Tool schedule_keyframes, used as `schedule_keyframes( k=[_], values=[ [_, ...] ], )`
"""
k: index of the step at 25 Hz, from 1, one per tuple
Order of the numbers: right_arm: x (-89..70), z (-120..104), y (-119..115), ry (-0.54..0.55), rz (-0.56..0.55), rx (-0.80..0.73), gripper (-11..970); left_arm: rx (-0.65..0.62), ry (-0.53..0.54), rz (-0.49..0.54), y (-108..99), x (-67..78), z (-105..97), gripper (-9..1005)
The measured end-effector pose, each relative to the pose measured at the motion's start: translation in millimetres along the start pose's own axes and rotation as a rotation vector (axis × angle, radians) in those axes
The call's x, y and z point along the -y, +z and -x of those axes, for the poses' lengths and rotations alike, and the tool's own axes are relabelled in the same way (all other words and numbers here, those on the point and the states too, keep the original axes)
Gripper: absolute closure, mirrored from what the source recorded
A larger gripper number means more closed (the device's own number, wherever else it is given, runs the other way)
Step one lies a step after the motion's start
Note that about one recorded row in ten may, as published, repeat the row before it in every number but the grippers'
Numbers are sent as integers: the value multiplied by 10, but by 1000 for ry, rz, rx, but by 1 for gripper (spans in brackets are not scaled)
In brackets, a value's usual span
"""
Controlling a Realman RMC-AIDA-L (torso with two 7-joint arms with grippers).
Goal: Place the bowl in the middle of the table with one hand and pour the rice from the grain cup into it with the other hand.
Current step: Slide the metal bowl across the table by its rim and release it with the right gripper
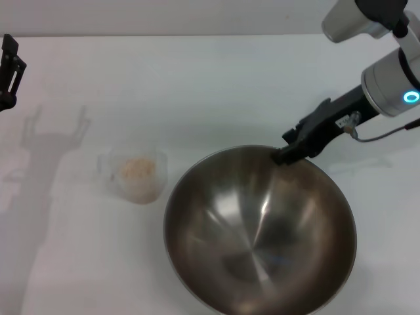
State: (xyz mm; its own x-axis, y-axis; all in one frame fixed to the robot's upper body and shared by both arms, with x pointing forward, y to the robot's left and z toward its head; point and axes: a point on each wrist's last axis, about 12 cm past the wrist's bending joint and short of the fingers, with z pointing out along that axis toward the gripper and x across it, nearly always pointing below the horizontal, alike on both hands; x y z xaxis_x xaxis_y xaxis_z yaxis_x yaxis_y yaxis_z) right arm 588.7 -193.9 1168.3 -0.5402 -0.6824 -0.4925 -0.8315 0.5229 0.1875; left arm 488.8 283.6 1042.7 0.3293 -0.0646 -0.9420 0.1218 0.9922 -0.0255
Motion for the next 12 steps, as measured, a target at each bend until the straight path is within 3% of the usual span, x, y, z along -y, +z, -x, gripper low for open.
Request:
schedule_keyframes(
  k=[1, 8, 12],
  values=[
    [-10, 46, -30, -19, -7, 13, 496, 0, 0, 1, -5, -2, 0, 156],
    [-30, 244, -137, -80, -48, 95, 469, -1, 5, 17, -51, -36, 3, 156],
    [30, 383, -260, -117, -170, 223, 457, -1, 7, 20, -57, -45, 4, 156]
  ],
)
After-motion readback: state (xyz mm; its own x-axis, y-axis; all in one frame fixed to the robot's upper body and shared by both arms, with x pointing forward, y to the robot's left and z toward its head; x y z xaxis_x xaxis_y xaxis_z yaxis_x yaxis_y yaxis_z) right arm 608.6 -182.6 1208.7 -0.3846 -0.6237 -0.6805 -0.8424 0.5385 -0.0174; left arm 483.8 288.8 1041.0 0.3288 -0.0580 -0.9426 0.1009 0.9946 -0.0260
